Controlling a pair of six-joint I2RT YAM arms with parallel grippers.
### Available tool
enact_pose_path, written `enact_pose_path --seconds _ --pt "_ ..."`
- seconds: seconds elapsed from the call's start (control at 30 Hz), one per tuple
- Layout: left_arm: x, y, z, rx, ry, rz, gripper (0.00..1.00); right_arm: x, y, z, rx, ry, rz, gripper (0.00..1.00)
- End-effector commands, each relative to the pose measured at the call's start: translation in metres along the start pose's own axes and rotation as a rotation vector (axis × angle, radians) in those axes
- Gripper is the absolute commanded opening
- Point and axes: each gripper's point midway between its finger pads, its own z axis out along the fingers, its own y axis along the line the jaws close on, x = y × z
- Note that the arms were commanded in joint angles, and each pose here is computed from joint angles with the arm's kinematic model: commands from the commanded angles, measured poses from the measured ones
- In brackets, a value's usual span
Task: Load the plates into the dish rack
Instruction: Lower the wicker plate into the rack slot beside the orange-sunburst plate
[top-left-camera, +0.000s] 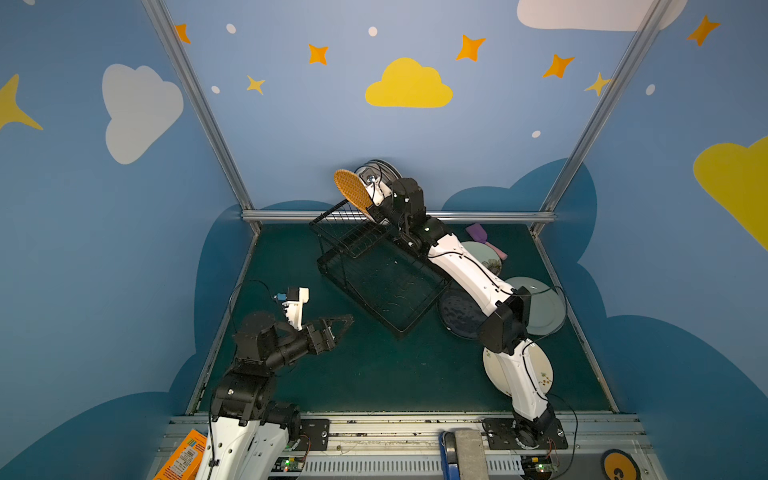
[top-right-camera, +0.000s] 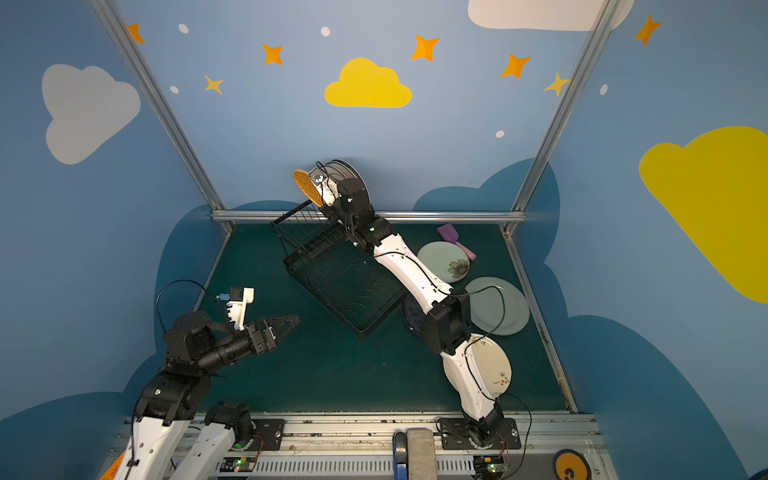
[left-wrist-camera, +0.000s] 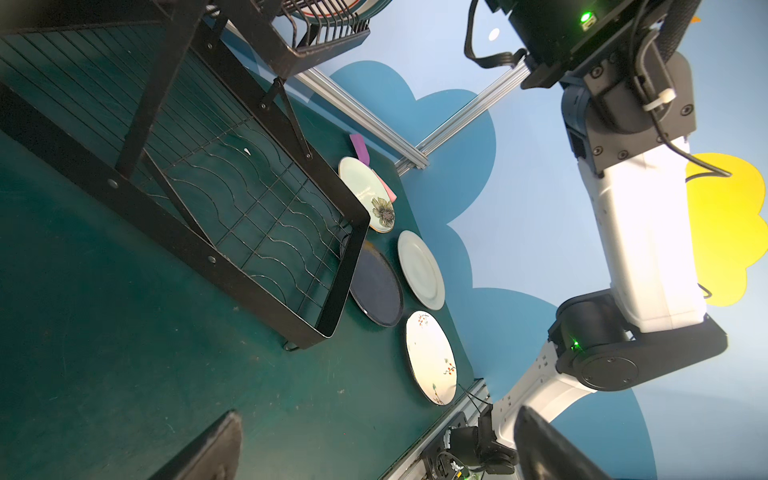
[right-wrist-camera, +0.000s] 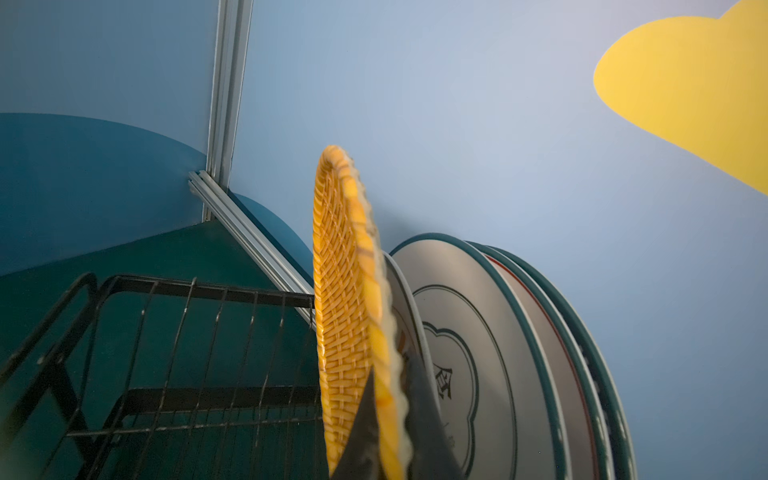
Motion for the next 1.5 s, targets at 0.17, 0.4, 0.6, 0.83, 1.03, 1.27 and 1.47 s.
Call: enact_pose_path --seconds 0.17,0.4,0.6,0.83,1.03,1.27,1.47 --pt "-0.005 -0.002 -0.001 0.019 -0.020 0.012 1.00 -0.012 -0.009 0.000 0.033 -0.033 0.042 0.00" --pt "-0.006 -0.002 -0.001 0.023 -0.025 0.009 1.00 -0.003 -0.010 0.001 0.034 -0.005 0.047 0.00" --pt "-0.008 -0.001 -0.002 0.025 -0.033 0.006 1.00 0.004 -0.007 0.002 0.019 0.023 0.057 0.00" --pt "-0.008 -0.002 -0.002 0.028 -0.034 0.003 1.00 0.006 -0.006 0.001 0.014 0.033 0.066 0.00" --pt "-0.008 -0.002 -0.002 0.031 -0.034 0.004 1.00 0.008 -0.008 0.001 0.014 0.040 0.065 0.00" --pt "-0.008 -0.001 -0.002 0.029 -0.036 0.003 1.00 0.012 -0.007 0.000 0.004 0.059 0.078 0.00" --pt "-0.008 -0.001 -0.002 0.029 -0.038 0.005 1.00 0.019 -0.002 0.001 -0.009 0.081 0.075 0.00"
